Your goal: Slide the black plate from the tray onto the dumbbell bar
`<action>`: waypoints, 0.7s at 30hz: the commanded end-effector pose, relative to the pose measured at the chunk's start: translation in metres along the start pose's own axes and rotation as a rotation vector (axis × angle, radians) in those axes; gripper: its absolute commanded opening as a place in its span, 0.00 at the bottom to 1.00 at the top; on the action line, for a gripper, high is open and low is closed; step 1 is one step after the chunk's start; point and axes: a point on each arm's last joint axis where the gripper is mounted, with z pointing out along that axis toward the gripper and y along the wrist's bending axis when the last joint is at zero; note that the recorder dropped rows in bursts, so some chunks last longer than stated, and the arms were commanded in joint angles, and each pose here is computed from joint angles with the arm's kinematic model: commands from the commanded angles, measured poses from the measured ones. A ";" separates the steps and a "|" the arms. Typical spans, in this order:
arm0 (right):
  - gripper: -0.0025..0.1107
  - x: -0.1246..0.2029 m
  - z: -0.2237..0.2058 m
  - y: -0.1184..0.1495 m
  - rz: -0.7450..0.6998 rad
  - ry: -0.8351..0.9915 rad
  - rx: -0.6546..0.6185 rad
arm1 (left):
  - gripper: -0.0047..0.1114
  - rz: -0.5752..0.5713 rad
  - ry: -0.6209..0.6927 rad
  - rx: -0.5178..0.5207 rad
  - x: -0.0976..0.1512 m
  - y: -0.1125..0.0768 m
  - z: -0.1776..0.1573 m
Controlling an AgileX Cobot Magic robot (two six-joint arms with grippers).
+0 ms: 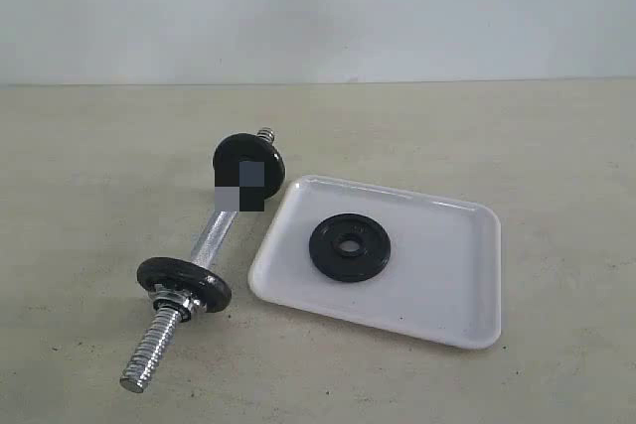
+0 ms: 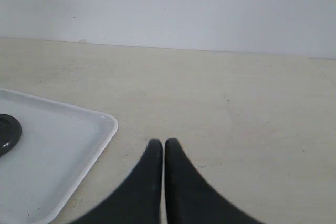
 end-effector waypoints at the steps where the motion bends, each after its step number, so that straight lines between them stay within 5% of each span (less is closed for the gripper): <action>1: 0.02 -0.001 0.000 0.000 -0.008 -0.012 -0.001 | 0.08 -0.013 -0.015 -0.002 -0.001 0.000 0.000; 21: 0.02 -0.001 0.000 0.000 -0.012 -0.016 -0.001 | 0.08 0.020 -0.066 -0.014 -0.005 0.001 0.000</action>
